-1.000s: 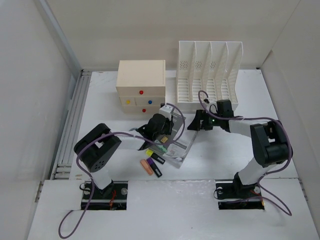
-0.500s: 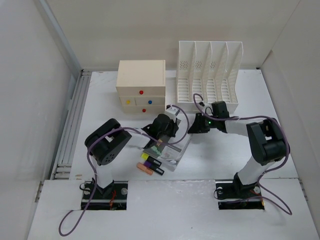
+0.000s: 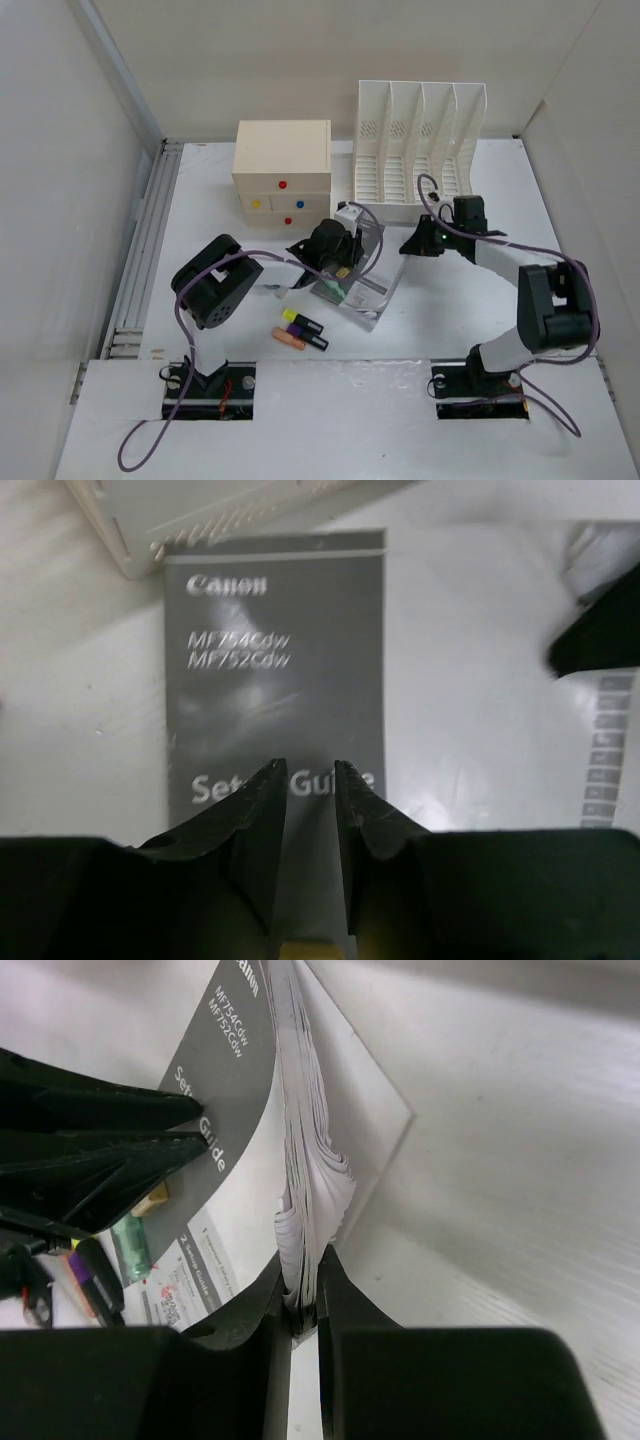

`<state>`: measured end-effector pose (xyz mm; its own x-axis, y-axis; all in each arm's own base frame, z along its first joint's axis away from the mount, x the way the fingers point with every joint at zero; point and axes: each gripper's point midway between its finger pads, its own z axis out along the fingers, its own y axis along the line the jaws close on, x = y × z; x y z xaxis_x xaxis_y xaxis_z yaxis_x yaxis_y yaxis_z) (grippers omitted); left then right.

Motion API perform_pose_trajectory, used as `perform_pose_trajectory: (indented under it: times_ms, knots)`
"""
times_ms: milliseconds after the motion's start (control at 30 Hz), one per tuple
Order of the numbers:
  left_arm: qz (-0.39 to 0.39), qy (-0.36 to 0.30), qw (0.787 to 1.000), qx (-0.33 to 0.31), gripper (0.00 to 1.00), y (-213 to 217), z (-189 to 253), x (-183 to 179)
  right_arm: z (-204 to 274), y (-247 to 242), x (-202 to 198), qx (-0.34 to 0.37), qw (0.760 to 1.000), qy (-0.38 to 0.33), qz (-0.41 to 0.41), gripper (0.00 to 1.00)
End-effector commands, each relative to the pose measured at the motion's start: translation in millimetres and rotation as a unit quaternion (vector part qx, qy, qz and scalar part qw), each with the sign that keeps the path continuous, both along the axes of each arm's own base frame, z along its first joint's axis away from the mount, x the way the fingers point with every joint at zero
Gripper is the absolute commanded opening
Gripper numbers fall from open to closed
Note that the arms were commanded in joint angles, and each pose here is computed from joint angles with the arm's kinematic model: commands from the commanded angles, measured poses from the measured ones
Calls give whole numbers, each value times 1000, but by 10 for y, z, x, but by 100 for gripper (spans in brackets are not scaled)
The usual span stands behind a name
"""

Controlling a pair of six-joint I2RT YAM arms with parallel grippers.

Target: Organize the desk

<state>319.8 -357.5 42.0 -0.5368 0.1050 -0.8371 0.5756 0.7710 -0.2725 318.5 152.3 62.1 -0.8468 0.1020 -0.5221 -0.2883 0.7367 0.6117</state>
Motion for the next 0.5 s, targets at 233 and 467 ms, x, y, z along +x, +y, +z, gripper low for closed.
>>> perform_pose_trajectory:
  times_ms: [233, 467]
  knots:
    - [12, -36, 999, -23, 32, 68, 578, 112, 1108, -113, 307, -20, 979, -204, -9, 0]
    - [16, -40, 999, -25, 33, 175, 673, 31, 1271, -21, 201, -39, 972, -230, 30, 0]
